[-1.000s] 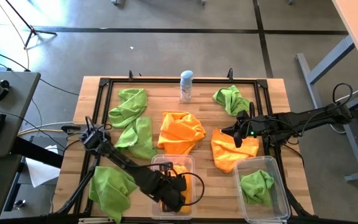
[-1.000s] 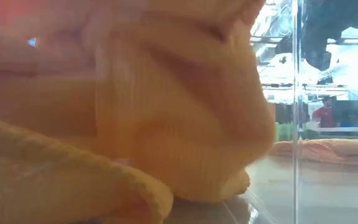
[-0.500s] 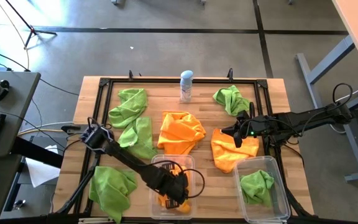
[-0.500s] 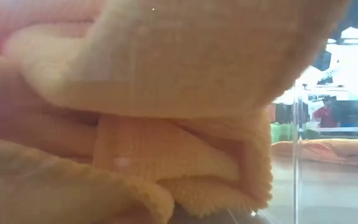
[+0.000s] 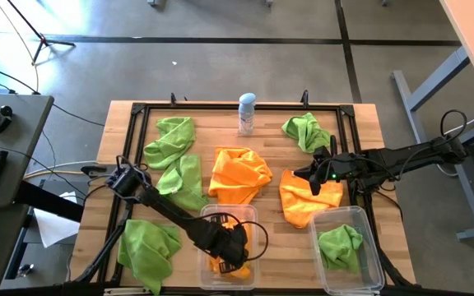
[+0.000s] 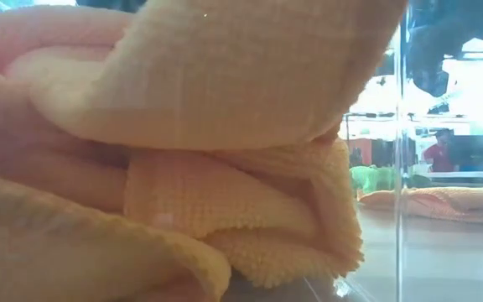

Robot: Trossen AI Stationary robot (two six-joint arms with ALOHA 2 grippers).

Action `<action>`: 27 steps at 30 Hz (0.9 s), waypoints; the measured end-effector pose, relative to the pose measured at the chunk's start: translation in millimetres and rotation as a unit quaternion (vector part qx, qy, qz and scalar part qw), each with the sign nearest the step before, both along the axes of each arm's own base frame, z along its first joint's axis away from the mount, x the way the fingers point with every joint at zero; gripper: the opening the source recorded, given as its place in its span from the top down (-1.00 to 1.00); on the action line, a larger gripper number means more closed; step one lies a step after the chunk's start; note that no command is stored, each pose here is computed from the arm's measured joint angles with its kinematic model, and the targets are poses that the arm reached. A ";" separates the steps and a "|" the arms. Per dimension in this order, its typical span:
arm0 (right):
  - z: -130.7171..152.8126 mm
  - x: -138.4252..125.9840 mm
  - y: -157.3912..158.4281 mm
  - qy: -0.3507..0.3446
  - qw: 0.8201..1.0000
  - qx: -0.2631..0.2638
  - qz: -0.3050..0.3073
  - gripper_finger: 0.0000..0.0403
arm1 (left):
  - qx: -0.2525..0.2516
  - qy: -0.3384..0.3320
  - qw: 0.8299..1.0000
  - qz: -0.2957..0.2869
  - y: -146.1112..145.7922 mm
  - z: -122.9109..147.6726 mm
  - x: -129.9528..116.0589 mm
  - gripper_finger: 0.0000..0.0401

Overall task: Sort microfiber towel by color & place in baskets
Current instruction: Put the yellow towel into the left transparent bin, then put the green towel into the right transparent bin

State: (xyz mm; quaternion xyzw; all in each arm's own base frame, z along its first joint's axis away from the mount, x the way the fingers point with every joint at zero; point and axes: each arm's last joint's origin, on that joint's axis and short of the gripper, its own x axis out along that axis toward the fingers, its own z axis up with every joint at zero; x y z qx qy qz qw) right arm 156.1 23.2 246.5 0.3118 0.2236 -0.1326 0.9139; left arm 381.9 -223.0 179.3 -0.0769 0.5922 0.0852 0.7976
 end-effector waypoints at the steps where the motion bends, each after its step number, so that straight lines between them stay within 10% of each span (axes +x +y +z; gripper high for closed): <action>1: -0.1 -0.1 0.0 0.001 1.000 0.000 0.000 1.00 | -0.004 0.002 1.000 0.001 0.1 0.0 0.1 0.57; 27: 0.2 0.4 0.1 -0.002 1.000 0.009 -0.006 1.00 | -0.091 -0.109 0.990 0.005 17.4 142.3 -30.0 0.29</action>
